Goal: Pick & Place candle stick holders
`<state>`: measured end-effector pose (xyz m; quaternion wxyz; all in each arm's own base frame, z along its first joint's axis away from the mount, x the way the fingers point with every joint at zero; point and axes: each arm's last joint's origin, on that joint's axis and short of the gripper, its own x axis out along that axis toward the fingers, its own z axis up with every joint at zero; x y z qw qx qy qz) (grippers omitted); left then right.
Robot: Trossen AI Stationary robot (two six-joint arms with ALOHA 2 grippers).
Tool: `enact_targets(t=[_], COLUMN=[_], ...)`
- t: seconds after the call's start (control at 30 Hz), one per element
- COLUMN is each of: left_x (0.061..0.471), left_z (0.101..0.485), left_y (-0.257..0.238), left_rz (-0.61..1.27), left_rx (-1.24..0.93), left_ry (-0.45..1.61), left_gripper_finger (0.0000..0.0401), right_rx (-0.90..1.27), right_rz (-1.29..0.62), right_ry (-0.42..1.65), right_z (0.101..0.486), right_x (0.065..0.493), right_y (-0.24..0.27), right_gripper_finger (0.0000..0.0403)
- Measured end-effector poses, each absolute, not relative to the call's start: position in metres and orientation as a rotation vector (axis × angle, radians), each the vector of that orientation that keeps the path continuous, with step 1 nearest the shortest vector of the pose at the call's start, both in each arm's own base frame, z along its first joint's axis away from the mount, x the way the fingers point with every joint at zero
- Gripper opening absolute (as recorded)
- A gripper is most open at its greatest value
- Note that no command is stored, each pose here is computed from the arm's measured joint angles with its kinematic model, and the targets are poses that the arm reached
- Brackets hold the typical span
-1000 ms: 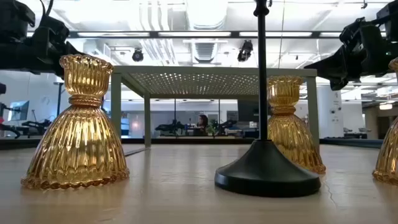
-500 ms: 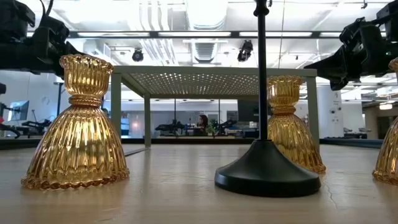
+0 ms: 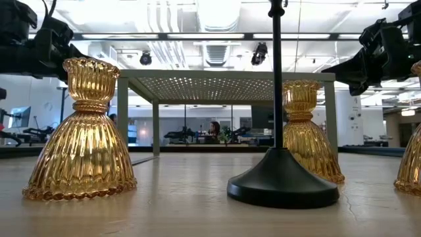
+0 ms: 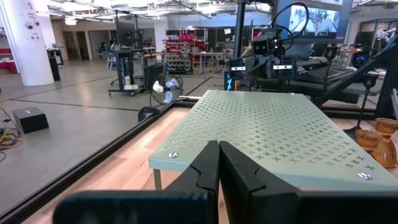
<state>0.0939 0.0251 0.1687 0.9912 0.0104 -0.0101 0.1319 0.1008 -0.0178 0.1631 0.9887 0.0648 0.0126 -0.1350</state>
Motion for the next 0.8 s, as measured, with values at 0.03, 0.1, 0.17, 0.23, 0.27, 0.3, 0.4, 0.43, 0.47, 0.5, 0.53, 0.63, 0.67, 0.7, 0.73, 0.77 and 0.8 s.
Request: enact_targets(t=[0.03,0.1,0.17,0.23,0.27,0.3,0.4,0.43,0.47,0.5,0.53,0.63,0.67,0.7,0.73,0.77,0.8], left_x=[0.094,0.094,0.094,0.094,0.094,0.094,0.094,0.094,0.094,0.094,0.094,0.094,0.094,0.094,0.094,0.094,0.094], left_z=[0.169,0.169,0.169,0.169,0.169,0.169,0.169,0.169,0.169,0.169,0.169,0.169,0.169,0.169,0.169,0.169,0.169], left_y=[0.025,0.025,0.025,0.025,0.025,0.025,0.025,0.025,0.025,0.025,0.025,0.025,0.025,0.025,0.025,0.025,0.025], left_rz=[0.265,0.265,0.265,0.265,0.265,0.265,0.265,0.265,0.265,0.265,0.265,0.265,0.265,0.265,0.265,0.265,0.265], left_rx=[0.021,0.021,0.021,0.021,0.021,0.021,0.021,0.021,0.021,0.021,0.021,0.021,0.021,0.021,0.021,0.021,0.021], left_ry=[-0.020,-0.021,-0.020,-0.020,-0.020,-0.020,-0.021,-0.020,-0.021,-0.020,-0.020,-0.021,-0.020,-0.020,-0.020,-0.020,-0.021], left_gripper_finger=[0.0014,0.0014,0.0014,0.0014,0.0014,0.0014,0.0014,0.0014,0.0014,0.0014,0.0014,0.0014,0.0014,0.0014,0.0014,0.0014,0.0014], right_rx=[0.130,0.130,0.100,0.022,0.002,-0.001,0.049,0.054,0.033,0.002,-0.019,-0.003,0.018,0.040,0.052,0.056,0.054], right_rz=[-0.271,-0.271,-0.278,-0.302,-0.302,-0.298,-0.277,-0.260,-0.235,-0.201,-0.161,-0.072,-0.050,-0.036,-0.028,-0.022,-0.019], right_ry=[0.025,0.019,-0.017,-0.106,-0.165,-0.234,-0.456,-0.518,-0.556,-0.576,-0.576,-0.446,-0.367,-0.289,-0.217,-0.149,-0.093], right_z=[0.163,0.164,0.167,0.177,0.183,0.189,0.209,0.216,0.224,0.233,0.243,0.271,0.277,0.283,0.289,0.295,0.300], right_x=[0.101,0.101,0.101,0.100,0.099,0.098,0.091,0.088,0.086,0.084,0.082,0.083,0.086,0.089,0.093,0.096,0.100], right_y=[-0.018,-0.018,-0.018,-0.019,-0.019,-0.018,-0.017,-0.016,-0.015,-0.014,-0.012,-0.010,-0.009,-0.009,-0.009,-0.008,-0.008], right_gripper_finger=[0.0008,0.0008,0.0008,0.0008,0.0008,0.0008,0.0008,0.0008,0.0008,0.0008,0.0008,0.0008,0.0008,0.0008,0.0008,0.0008,0.0008])
